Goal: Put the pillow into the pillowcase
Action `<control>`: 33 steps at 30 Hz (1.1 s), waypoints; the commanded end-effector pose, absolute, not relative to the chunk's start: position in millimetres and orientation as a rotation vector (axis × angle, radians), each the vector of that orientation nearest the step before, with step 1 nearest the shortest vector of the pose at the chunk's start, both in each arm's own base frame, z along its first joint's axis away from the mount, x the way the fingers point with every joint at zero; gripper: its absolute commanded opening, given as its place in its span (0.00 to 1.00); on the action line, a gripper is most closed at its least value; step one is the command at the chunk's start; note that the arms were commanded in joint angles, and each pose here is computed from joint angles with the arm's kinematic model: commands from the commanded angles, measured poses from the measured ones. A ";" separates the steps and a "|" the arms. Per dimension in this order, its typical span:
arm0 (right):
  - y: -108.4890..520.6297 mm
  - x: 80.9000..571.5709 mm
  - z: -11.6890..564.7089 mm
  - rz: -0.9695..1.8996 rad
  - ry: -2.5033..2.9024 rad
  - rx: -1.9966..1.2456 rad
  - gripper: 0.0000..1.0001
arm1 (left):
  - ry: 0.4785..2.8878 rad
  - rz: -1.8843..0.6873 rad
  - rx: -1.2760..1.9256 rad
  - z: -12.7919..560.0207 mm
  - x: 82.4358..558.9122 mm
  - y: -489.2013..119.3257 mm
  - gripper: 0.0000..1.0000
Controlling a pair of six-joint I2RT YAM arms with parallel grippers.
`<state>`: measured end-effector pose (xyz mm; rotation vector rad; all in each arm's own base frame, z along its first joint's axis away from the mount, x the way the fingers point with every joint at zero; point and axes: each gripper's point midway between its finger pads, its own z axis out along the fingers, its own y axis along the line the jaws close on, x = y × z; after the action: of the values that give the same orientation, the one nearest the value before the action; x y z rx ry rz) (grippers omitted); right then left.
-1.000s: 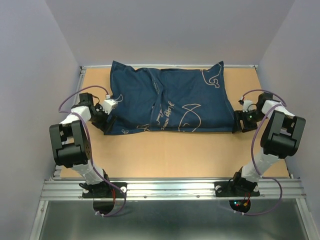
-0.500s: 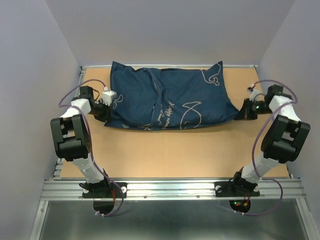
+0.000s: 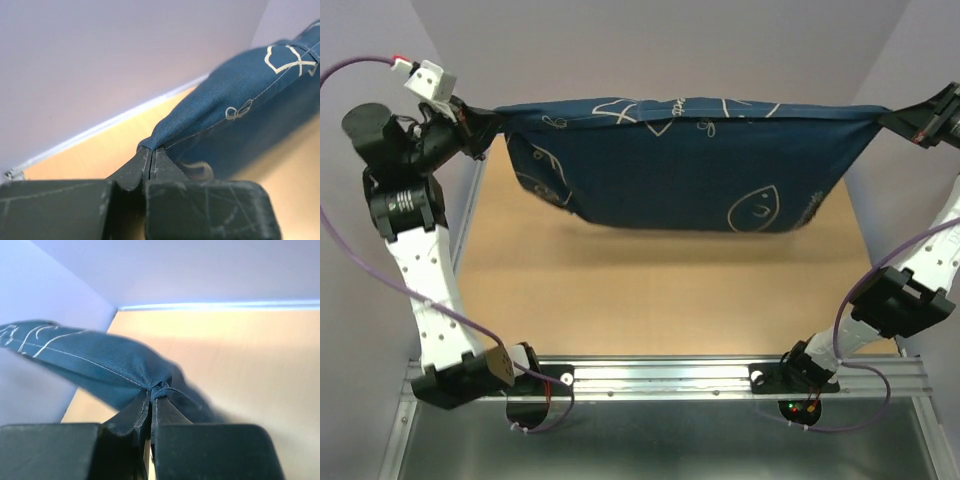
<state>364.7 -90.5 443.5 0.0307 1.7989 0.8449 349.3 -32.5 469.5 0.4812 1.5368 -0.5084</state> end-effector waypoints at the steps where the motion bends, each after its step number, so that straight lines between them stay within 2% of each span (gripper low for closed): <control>1: -99.6 338.7 524.5 0.673 1.637 0.022 0.01 | 1.300 -0.379 0.399 541.9 311.7 -25.9 0.00; 4: -111.1 343.9 525.7 0.592 1.611 0.091 0.01 | 1.280 -0.347 0.386 536.8 298.2 -27.9 0.00; 8: -131.2 368.3 478.9 0.591 1.675 0.185 0.01 | 1.430 -0.362 0.312 472.2 330.7 -9.6 0.00; 12: -107.7 410.1 383.6 0.568 1.853 0.200 0.01 | 1.565 -0.387 0.255 409.4 371.0 -4.5 0.00; 13: -70.8 425.6 361.2 0.599 1.913 0.129 0.01 | 1.589 -0.384 0.243 396.6 383.5 -3.4 0.00; 14: -69.3 446.1 311.3 0.545 2.009 0.168 0.01 | 1.644 -0.380 0.203 370.0 411.6 1.5 0.00; 15: -55.7 459.4 289.8 0.551 2.053 0.149 0.01 | 1.661 -0.378 0.180 360.6 427.2 5.5 0.00; 16: -30.0 474.5 273.3 0.573 2.091 0.104 0.07 | 1.691 -0.384 0.163 348.3 442.5 9.0 0.12; 17: -41.0 508.0 243.1 0.514 2.150 0.175 0.19 | 1.741 -0.368 0.130 333.0 474.1 21.3 0.40; 18: -45.6 525.2 244.1 0.493 2.148 0.201 0.71 | 1.807 -0.357 0.075 318.9 485.0 30.5 0.50; 20: -61.9 549.3 240.0 0.438 2.165 0.219 1.00 | 1.845 -0.296 0.070 326.1 513.2 47.9 0.60; 21: -69.6 551.4 253.5 0.370 2.138 0.187 1.00 | 1.924 -0.280 0.043 314.1 509.8 54.4 0.62; 23: -70.9 542.7 262.9 0.321 2.135 0.086 1.00 | 1.925 -0.219 0.101 324.0 503.0 58.6 0.65; 26: -49.7 497.9 262.7 0.379 2.197 -0.045 1.00 | 1.906 -0.159 0.173 333.0 474.7 54.7 0.72; 27: -41.8 483.6 259.7 0.402 2.209 -0.117 1.00 | 1.948 -0.159 0.215 309.8 464.8 51.4 0.92; 28: -34.0 460.0 249.4 0.421 2.243 -0.133 1.00 | 1.933 -0.149 0.234 315.5 452.8 48.0 0.94; 29: -31.4 449.0 244.9 0.417 2.254 -0.178 1.00 | 1.978 -0.174 0.250 293.7 443.3 43.1 0.99; 33: -10.1 387.7 213.6 0.518 2.375 -0.260 1.00 | 2.092 -0.276 0.364 250.6 403.2 19.5 0.99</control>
<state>438.7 -35.5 237.3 -0.0876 2.2840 0.4244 437.0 40.9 276.5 0.1896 2.0322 -0.2174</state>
